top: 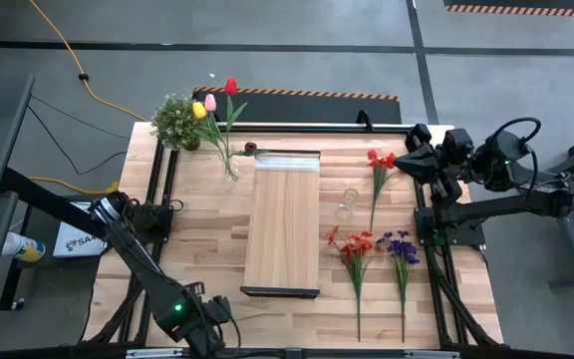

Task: Pick and place flowers into a vace then onto a shelf
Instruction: Put the orange flower into the left vase

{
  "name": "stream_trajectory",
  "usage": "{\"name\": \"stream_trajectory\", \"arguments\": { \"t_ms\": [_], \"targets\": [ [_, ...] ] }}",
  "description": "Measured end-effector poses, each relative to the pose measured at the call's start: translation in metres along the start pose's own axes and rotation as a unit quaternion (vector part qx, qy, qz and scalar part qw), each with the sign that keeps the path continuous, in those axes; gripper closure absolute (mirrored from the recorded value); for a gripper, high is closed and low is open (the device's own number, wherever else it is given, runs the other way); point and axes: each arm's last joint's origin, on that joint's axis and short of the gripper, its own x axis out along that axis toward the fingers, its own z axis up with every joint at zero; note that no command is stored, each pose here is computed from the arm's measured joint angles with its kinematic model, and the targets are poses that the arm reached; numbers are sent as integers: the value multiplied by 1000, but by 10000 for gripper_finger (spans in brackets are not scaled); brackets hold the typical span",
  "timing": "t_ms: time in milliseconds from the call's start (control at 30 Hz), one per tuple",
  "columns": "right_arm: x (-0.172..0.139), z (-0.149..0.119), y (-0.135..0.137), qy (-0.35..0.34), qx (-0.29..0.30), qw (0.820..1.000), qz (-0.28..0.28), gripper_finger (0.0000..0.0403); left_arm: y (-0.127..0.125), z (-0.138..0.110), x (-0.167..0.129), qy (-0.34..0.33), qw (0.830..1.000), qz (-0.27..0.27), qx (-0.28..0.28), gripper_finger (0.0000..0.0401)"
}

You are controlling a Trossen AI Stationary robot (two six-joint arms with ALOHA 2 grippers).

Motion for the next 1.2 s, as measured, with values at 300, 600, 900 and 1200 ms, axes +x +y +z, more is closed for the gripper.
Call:
{"name": "stream_trajectory", "arguments": {
  "t_ms": [300,600,900,1200],
  "targets": [
    [13,-9,-4,23,3,1000,-7,402,-9,-6,-50,62,995,-31,-66,371],
    [30,-22,-9,66,9,998,14,402,-11,-14,-88,152,979,-65,-121,371],
    [42,-33,-12,100,17,994,42,402,-8,-22,-125,201,962,-77,-169,371],
    [53,-43,-15,128,24,990,52,402,-9,-25,-148,211,948,-106,-215,371]
  ]
}}
